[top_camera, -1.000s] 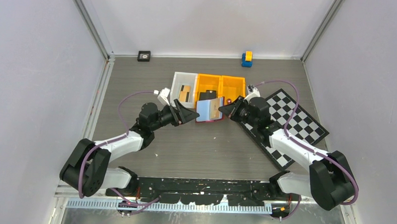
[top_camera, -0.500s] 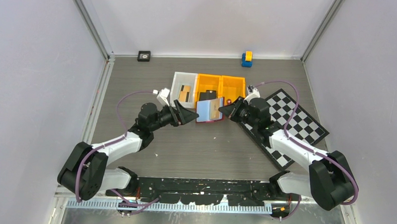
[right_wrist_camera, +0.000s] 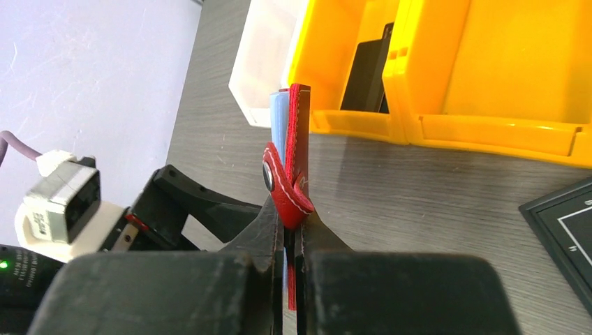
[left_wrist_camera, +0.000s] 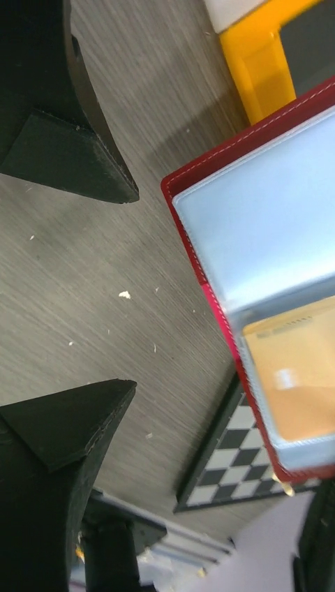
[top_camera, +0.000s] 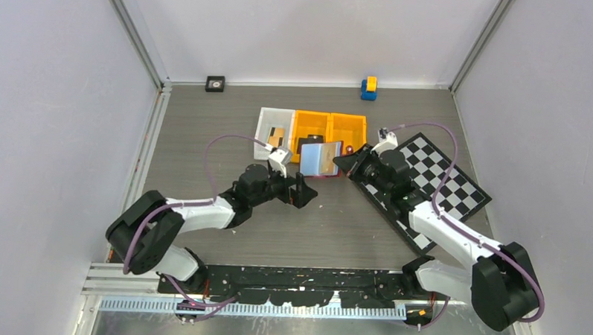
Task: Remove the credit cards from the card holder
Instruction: Remove the credit card from the card holder.
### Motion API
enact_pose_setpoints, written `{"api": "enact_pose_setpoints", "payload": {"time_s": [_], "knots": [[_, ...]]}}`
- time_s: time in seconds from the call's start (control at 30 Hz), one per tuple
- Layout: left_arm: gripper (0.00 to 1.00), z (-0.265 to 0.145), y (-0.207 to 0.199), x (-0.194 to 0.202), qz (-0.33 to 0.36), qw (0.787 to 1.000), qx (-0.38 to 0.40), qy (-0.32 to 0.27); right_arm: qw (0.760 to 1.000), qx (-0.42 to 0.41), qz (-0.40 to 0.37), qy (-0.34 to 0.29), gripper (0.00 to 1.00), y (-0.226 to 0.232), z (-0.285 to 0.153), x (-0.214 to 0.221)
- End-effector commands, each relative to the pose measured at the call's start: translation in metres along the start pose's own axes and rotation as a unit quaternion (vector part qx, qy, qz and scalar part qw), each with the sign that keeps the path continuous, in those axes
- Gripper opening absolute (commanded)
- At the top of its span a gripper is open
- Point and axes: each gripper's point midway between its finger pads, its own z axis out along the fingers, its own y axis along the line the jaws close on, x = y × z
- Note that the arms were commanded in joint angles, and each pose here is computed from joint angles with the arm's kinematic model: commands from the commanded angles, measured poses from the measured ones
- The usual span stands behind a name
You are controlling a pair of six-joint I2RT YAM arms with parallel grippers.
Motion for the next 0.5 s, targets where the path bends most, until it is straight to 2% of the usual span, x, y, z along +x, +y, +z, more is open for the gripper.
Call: {"api": "enact_pose_setpoints", "payload": {"time_s": [0.0,0.2,0.33,0.47], "knots": [[1.0,0.021,-0.007,-0.027,0.102,0.994,0.007,-0.045,0.998,0.008,-0.016,-0.062,0.0,0.002,-0.01,-0.026],[1.0,0.039,-0.008,-0.012,0.119,0.992,0.024,-0.024,0.998,0.011,-0.014,-0.065,0.0,0.001,-0.011,-0.027],[1.0,0.054,-0.011,-0.003,0.121,0.992,0.045,0.0,0.999,0.023,-0.003,-0.048,0.01,-0.005,-0.002,-0.019],[1.0,0.066,-0.009,-0.002,0.126,0.991,0.048,-0.002,0.999,0.019,0.011,-0.027,0.01,-0.008,0.008,-0.009]]}}
